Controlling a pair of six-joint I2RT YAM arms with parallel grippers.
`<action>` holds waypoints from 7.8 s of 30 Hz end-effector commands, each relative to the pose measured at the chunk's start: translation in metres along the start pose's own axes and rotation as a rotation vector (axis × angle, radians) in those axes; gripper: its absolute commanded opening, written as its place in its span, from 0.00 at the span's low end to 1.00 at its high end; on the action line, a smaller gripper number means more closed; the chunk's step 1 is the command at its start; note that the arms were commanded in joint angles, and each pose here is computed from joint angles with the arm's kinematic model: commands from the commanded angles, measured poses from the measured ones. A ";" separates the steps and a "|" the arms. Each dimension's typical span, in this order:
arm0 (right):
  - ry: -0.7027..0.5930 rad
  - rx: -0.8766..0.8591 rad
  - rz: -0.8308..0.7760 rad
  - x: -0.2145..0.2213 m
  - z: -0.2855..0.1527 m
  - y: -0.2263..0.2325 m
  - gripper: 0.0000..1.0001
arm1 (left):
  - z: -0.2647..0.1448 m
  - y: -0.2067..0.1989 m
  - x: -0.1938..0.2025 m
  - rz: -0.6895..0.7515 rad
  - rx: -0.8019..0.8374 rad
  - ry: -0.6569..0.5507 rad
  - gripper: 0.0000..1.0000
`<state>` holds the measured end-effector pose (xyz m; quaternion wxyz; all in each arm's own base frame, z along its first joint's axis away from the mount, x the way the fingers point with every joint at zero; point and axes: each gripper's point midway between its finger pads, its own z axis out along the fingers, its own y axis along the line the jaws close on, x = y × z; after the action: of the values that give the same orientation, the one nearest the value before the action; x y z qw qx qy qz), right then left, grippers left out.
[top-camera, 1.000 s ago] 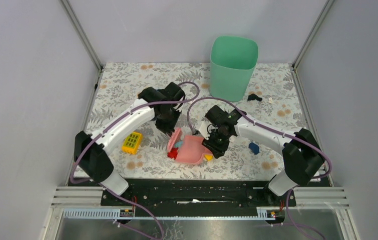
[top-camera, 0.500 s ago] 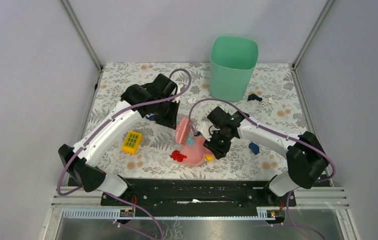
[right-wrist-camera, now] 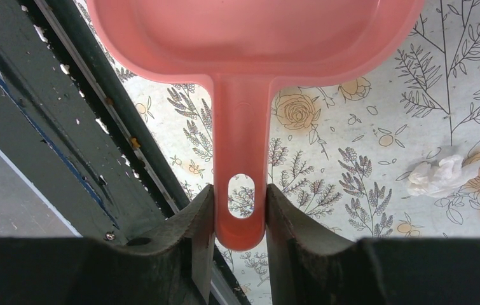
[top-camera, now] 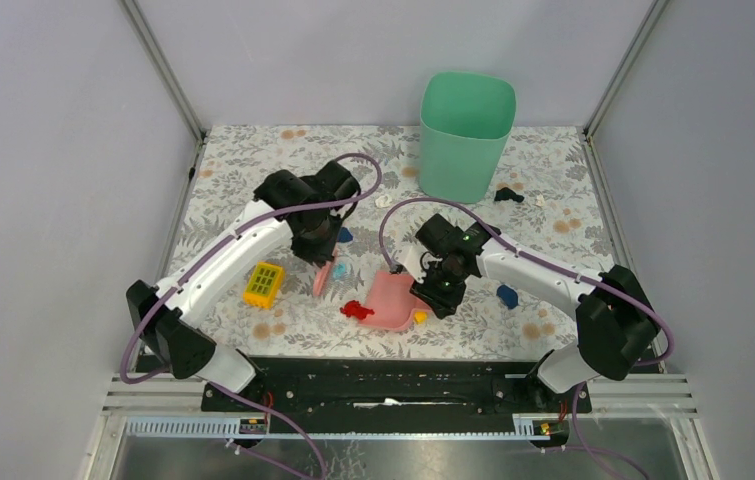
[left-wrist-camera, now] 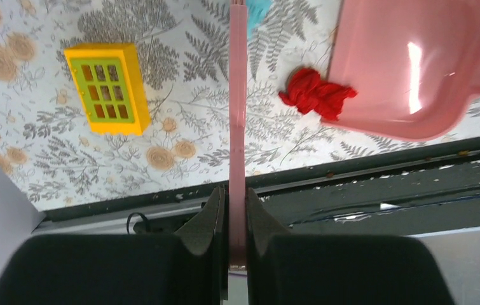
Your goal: Sweep away the paper scraps from the table
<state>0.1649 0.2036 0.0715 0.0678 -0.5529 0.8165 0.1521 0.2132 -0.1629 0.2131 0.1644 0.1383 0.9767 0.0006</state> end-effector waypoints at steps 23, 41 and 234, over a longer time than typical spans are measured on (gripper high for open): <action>0.101 -0.018 -0.013 0.010 -0.012 0.004 0.00 | -0.004 -0.086 0.009 0.084 0.438 -0.006 0.00; 0.218 0.088 -0.036 0.022 -0.052 -0.009 0.03 | -0.020 -0.039 -0.004 0.033 0.229 -0.173 0.00; -0.068 0.115 0.053 -0.050 0.005 -0.091 0.00 | 0.105 -0.016 -0.042 0.117 0.008 -0.083 0.02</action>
<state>0.2667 0.2132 0.0580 0.1223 -0.5221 0.8353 0.1214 0.2793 -0.1586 0.1406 0.2075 0.1914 0.9562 0.0774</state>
